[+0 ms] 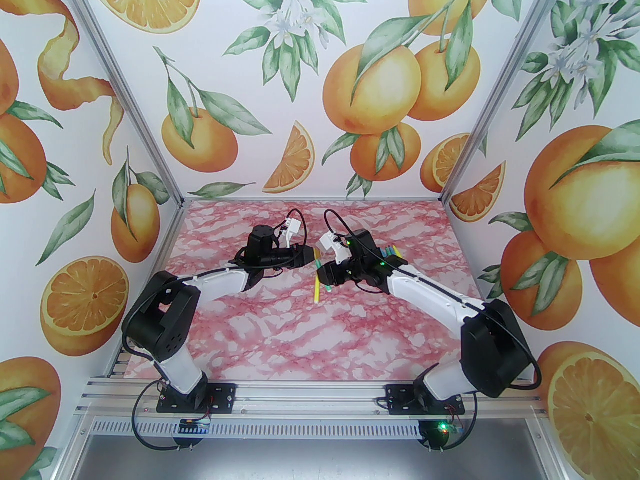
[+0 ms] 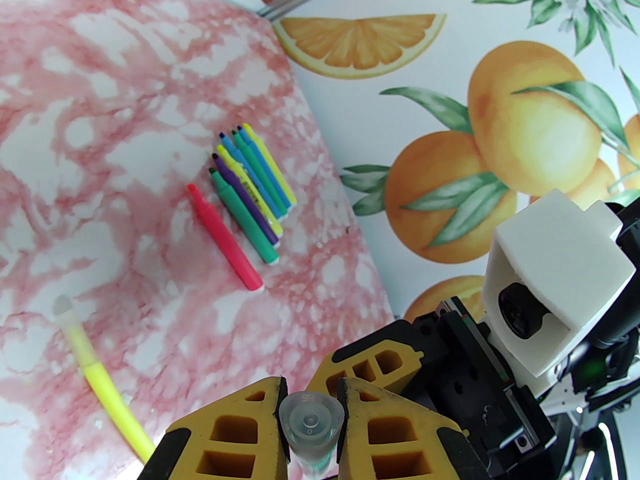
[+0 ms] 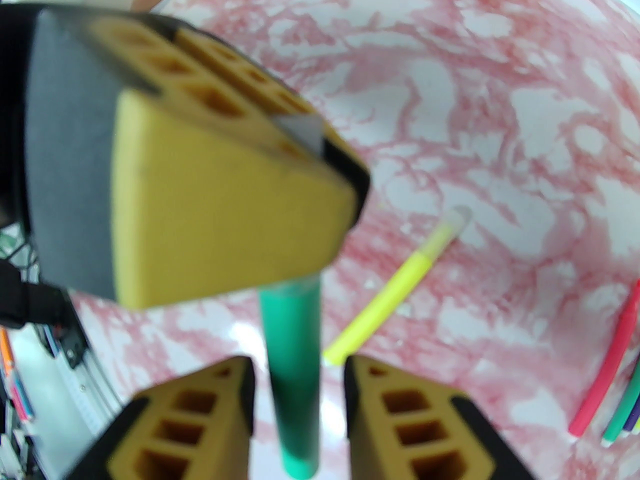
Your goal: Open the pen caps
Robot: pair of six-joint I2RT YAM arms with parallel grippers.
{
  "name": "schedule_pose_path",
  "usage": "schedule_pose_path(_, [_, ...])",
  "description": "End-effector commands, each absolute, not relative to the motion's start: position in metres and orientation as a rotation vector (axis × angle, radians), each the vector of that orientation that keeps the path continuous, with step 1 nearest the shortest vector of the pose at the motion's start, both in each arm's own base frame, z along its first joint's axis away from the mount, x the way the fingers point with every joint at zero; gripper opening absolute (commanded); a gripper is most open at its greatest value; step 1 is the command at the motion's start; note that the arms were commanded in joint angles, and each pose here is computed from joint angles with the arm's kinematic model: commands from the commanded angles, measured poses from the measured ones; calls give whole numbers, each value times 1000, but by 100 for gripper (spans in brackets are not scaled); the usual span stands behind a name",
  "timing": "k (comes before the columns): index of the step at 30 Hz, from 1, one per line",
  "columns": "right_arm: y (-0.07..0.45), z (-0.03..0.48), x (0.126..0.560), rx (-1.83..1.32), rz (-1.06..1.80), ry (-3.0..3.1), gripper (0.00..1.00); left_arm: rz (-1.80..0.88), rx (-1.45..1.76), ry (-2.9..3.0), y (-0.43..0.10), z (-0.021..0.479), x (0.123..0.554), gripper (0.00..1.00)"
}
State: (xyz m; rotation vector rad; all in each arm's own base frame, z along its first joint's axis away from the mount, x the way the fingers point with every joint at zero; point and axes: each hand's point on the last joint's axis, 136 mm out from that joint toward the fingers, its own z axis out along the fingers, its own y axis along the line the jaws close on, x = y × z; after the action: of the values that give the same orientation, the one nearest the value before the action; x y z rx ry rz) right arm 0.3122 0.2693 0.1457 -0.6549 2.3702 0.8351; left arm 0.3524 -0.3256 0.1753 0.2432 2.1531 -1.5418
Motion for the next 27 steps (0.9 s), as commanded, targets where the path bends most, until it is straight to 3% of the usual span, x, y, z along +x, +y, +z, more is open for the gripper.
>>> schedule_pose_path(1, [270,142,313,-671,855,2356,35,-1554,293,2076,-330,202,357,0])
schedule_pose_path(27, [257,120,283,-721,866,2434,1,-1375,144,2074,-301,211,383,0])
